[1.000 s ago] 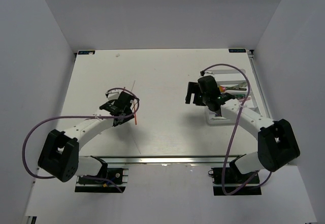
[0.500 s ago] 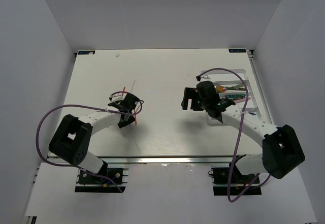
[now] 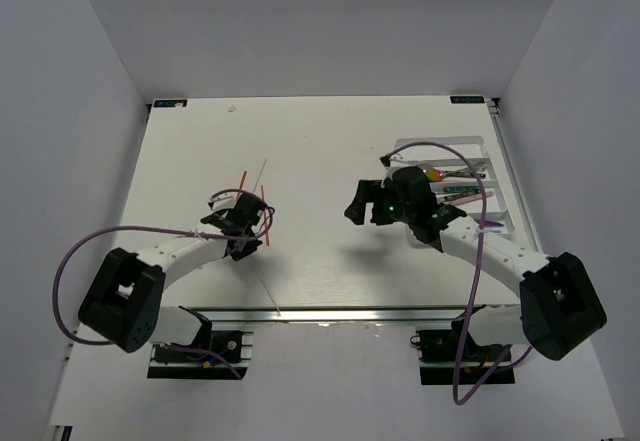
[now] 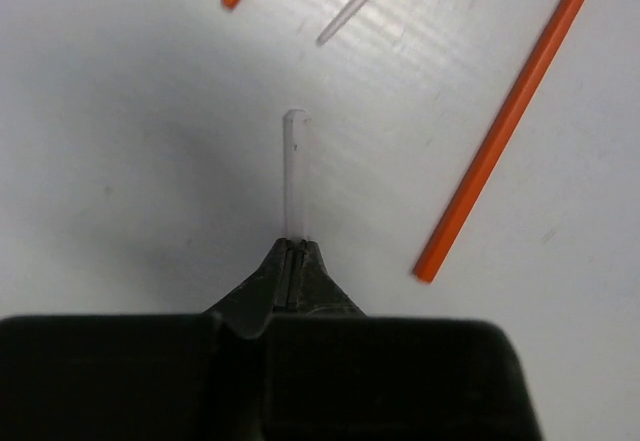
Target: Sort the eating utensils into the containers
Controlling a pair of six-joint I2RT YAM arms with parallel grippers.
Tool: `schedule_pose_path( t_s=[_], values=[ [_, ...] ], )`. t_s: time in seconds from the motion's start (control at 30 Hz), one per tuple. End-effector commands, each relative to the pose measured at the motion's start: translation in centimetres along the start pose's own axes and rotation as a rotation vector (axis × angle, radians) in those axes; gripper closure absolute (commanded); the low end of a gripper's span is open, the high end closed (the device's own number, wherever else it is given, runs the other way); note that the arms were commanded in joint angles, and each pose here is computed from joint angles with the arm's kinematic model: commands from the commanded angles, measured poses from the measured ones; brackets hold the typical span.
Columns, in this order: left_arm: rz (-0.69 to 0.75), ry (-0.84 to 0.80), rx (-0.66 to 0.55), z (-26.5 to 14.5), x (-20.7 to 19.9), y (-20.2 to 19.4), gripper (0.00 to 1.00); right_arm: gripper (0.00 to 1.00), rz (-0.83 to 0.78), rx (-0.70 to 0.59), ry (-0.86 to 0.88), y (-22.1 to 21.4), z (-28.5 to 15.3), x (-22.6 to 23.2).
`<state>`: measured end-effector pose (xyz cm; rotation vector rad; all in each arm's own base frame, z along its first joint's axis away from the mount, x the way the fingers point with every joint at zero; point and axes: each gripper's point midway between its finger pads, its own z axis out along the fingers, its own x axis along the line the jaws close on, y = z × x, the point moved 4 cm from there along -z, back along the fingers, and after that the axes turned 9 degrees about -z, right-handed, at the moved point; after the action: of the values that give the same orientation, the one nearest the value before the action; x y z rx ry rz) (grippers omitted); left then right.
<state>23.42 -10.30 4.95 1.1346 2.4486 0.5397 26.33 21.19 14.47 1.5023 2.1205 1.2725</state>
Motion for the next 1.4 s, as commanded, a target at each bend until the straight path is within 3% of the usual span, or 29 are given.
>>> schedule_pose_path(
  t_s=[0.0, 0.07, 0.2, 0.4, 0.73, 0.93, 1.03, 1.07, 1.1, 1.13, 1.23, 1.33, 1.37],
  values=[
    [0.003, -0.057, 0.05, -2.3, 0.6, -0.6, 1.0, 0.11, -0.035, -0.037, 0.381, -0.5, -0.4, 5.0],
    [-0.014, -0.226, 0.047, -4.5, -1.5, 0.1, 1.0, 0.11, -0.041, -0.131, 0.541, 0.2, -1.0, 7.5],
    [-0.042, -0.522, 0.052, -8.2, -4.5, 0.7, 1.0, 0.11, 0.023, -0.119, 0.696, -1.4, -1.4, 10.8],
    [-0.038, -0.708, 0.042, -10.3, -6.1, 1.0, 1.0, 0.14, 0.113, -0.078, 0.848, -2.0, -1.8, 15.0],
    [-0.065, -0.967, 0.096, -13.5, -8.5, 0.9, 1.0, 0.28, 0.156, 0.002, 0.785, -2.3, 1.4, 18.0],
    [-0.07, -1.001, 0.102, -14.0, -8.9, 1.0, 1.0, 0.42, 0.179, -0.023, 0.762, -1.7, 2.3, 18.3],
    [-0.069, -1.012, 0.101, -14.3, -9.2, 1.1, 1.0, 0.73, 0.181, -0.041, 0.761, -1.1, 2.6, 18.5],
    [-0.066, -1.005, 0.098, -14.2, -9.3, 1.2, 0.95, 1.0, 0.186, -0.053, 0.753, -0.9, 2.7, 18.5],
    [-0.053, -1.001, 0.081, -14.3, -9.4, 1.5, 0.85, 1.0, 0.197, -0.063, 0.737, -0.5, 3.0, 18.0],
    [-0.044, -1.013, 0.053, -15.0, -9.8, 2.3, 1.0, 1.0, 0.206, -0.071, 0.731, -0.2, 3.0, 17.9],
    [-0.038, -0.921, -0.029, -14.6, -9.6, 3.8, 1.0, 1.0, 0.215, -0.1, 0.652, 0.5, 4.4, 16.5],
    [-0.09, -0.747, -0.171, -13.6, -7.5, 5.9, 0.78, 1.0, 0.279, -0.073, 0.49, 0.0, 6.5, 13.0],
    [-0.111, -0.653, -0.223, -13.2, -6.2, 7.2, 0.62, 1.0, 0.265, -0.083, 0.459, 0.1, 6.6, 12.3]
  ],
)
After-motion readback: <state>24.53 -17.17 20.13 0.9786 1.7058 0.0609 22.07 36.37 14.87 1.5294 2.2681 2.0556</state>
